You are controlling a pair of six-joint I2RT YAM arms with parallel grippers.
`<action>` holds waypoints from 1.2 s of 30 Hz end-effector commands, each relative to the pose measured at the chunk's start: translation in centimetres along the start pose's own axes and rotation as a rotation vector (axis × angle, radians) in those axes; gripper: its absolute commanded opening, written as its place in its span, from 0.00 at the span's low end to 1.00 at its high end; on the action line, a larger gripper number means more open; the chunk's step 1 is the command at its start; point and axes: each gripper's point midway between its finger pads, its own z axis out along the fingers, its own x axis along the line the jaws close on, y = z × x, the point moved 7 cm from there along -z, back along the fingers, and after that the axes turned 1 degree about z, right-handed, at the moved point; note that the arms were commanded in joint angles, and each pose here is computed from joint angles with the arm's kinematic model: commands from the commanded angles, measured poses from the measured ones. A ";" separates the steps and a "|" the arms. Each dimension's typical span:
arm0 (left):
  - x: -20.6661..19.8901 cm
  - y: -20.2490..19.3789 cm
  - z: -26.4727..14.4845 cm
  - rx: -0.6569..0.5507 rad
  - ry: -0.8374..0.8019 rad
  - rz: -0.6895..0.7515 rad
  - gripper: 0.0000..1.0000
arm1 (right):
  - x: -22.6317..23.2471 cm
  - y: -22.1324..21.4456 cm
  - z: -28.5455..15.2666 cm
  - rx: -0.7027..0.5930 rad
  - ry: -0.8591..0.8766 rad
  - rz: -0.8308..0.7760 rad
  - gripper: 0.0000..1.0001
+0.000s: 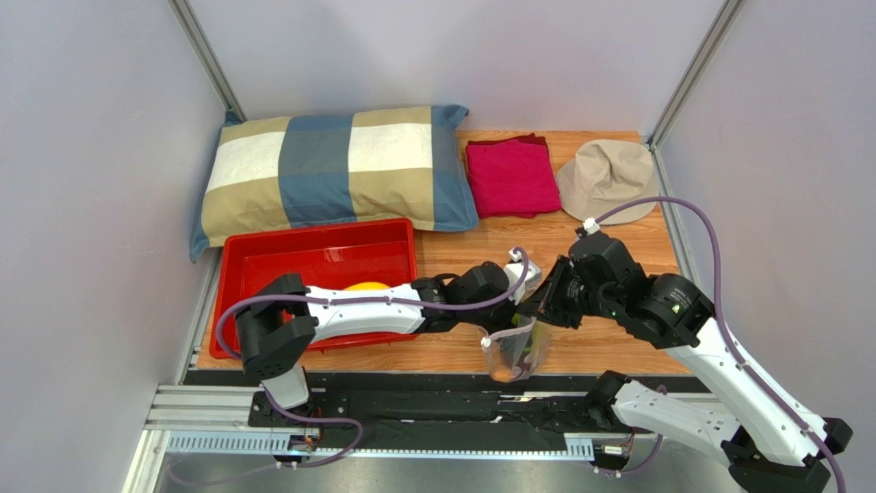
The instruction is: Open the zip-top bag and remove the fake food
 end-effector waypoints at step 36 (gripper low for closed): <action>-1.3 0.4 -2.5 0.037 0.055 0.026 0.04 | -2.6 -0.3 -1.9 -0.060 -0.001 -0.102 0.00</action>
